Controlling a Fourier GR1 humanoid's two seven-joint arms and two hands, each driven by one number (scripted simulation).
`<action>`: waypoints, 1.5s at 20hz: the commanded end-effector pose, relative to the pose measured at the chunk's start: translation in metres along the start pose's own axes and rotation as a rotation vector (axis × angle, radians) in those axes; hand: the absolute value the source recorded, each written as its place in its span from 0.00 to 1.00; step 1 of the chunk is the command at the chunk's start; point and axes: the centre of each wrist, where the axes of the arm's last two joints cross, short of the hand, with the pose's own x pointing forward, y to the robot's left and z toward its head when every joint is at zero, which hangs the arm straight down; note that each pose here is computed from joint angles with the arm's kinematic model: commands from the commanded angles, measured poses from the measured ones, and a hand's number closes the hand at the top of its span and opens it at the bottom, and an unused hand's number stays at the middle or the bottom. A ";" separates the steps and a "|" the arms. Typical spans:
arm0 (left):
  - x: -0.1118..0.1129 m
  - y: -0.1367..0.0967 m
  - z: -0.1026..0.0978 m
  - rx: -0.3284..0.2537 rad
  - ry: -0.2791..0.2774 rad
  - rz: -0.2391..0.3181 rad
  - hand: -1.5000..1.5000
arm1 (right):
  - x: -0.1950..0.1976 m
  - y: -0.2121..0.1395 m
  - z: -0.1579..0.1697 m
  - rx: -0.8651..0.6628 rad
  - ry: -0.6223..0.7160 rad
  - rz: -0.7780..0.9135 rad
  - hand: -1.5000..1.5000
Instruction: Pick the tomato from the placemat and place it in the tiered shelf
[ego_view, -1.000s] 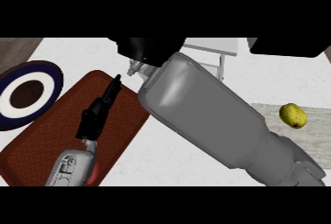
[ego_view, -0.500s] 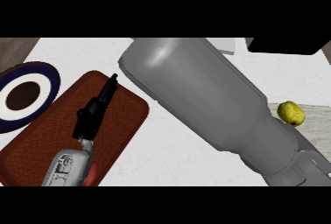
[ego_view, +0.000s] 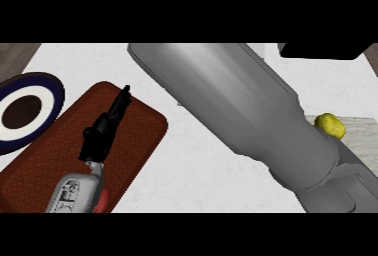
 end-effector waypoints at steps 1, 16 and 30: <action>0.000 0.005 -0.001 -0.007 -0.010 -0.010 0.50 | 0.003 0.013 0.005 -0.045 0.192 0.031 1.00; -0.008 0.012 0.010 0.013 -0.009 0.006 0.50 | -0.051 0.058 -0.025 -0.112 0.171 -0.257 1.00; -0.005 -0.007 0.007 0.022 0.011 -0.003 0.50 | -0.081 0.090 -0.038 -0.138 0.343 -0.018 0.00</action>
